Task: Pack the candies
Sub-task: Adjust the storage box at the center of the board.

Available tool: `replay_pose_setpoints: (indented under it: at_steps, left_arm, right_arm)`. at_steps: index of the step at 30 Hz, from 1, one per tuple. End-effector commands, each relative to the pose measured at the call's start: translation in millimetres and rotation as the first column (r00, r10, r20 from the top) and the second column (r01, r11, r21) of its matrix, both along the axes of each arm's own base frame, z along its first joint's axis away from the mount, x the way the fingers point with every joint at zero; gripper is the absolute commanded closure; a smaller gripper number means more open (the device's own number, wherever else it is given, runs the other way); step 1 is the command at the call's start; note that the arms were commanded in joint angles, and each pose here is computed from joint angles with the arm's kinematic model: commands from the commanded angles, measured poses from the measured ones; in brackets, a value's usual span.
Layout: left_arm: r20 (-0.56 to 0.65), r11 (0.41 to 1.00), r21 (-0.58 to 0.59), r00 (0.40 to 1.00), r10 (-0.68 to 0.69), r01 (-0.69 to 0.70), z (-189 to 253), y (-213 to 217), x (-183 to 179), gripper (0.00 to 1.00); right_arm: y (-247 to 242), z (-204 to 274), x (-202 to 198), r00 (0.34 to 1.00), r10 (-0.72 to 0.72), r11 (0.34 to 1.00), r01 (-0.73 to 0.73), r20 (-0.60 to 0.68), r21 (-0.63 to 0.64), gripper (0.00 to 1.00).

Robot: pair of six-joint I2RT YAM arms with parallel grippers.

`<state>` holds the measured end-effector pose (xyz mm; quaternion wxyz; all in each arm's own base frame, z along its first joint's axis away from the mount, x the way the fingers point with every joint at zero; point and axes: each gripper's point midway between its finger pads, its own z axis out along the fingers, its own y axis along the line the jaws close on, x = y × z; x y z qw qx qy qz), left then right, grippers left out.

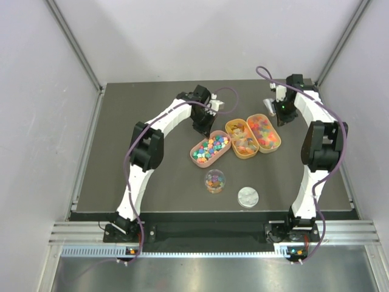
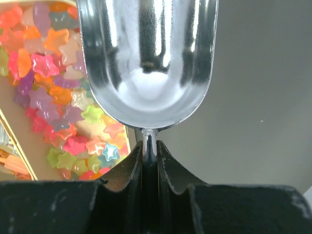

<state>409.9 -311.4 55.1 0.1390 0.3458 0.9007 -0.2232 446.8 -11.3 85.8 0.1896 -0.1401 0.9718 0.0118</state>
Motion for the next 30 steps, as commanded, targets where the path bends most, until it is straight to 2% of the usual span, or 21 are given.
replay_pose_setpoints:
  at_steps: [1, 6, 12, 13, 16, 18, 23, 24, 25, 28, 30]
  left_arm:
    - [0.058, 0.985, -0.011, 0.984, 0.171, -0.17, 38.0, 7.8, 3.4, 1.0]
    - [0.137, 0.96, 0.025, 0.952, 0.275, -0.28, 62.8, 27.5, 8.3, 1.0]
    - [0.156, 0.894, 0.0, 0.883, 0.442, -0.448, 77.8, 39.4, 25.6, 1.0]
    - [0.138, 0.86, -0.003, 0.852, 0.505, -0.51, 78.2, 40.0, 27.5, 1.0]
    - [0.028, 0.829, -0.061, 0.829, 0.558, -0.556, 78.3, 28.3, 29.6, 1.0]
    - [-0.003, 0.799, -0.058, 0.8, 0.599, -0.599, 72.4, 29.7, 31.9, 1.0]
    - [-0.237, 0.666, -0.039, 0.654, 0.719, -0.745, 54.7, 30.9, 26.6, 1.0]
    - [-0.3, 0.617, -0.037, 0.598, 0.743, -0.786, 53.5, 27.6, 28.1, 1.0]
    - [-0.337, 0.595, -0.035, 0.57, 0.75, -0.803, 51.3, 29.0, 30.2, 1.0]
    - [-0.377, 0.584, -0.035, 0.552, 0.744, -0.811, 48.9, 16.8, 31.7, 1.0]
    - [-0.383, 0.559, -0.009, 0.519, 0.764, -0.829, 43.8, 15.4, 31.1, 1.0]
  right_arm:
    - [-0.2, 31.5, 6.6, 0.994, -0.02, 0.999, 0.017, 0.105, 0.03, 1.0]
    - [2.0, 28.0, 6.8, 0.994, -0.034, 0.998, 0.03, 0.102, 0.049, 1.0]
    - [2.8, 30.4, 9.0, 0.993, -0.043, 0.998, 0.037, 0.108, 0.057, 1.0]
    - [2.5, 30.9, 9.3, 0.993, -0.042, 0.998, 0.036, 0.11, 0.055, 1.0]
    - [2.5, 33.3, 10.0, 0.992, -0.044, 0.998, 0.037, 0.115, 0.055, 1.0]
    - [2.2, 34.6, 10.0, 0.992, -0.044, 0.998, 0.038, 0.118, 0.054, 1.0]
    - [1.4, 34.5, 3.7, 0.993, -0.045, 0.998, 0.04, 0.113, 0.048, 1.0]
    - [0.9, 36.2, 2.5, 0.992, -0.046, 0.998, 0.041, 0.116, 0.045, 1.0]
    - [0.7, 33.7, 0.3, 0.993, -0.045, 0.998, 0.041, 0.11, 0.043, 1.0]
    - [0.6, 34.3, -2.8, 0.993, -0.047, 0.998, 0.043, 0.111, 0.042, 1.0]
    - [0.4, 36.6, -3.9, 0.992, -0.048, 0.998, 0.043, 0.116, 0.041, 1.0]
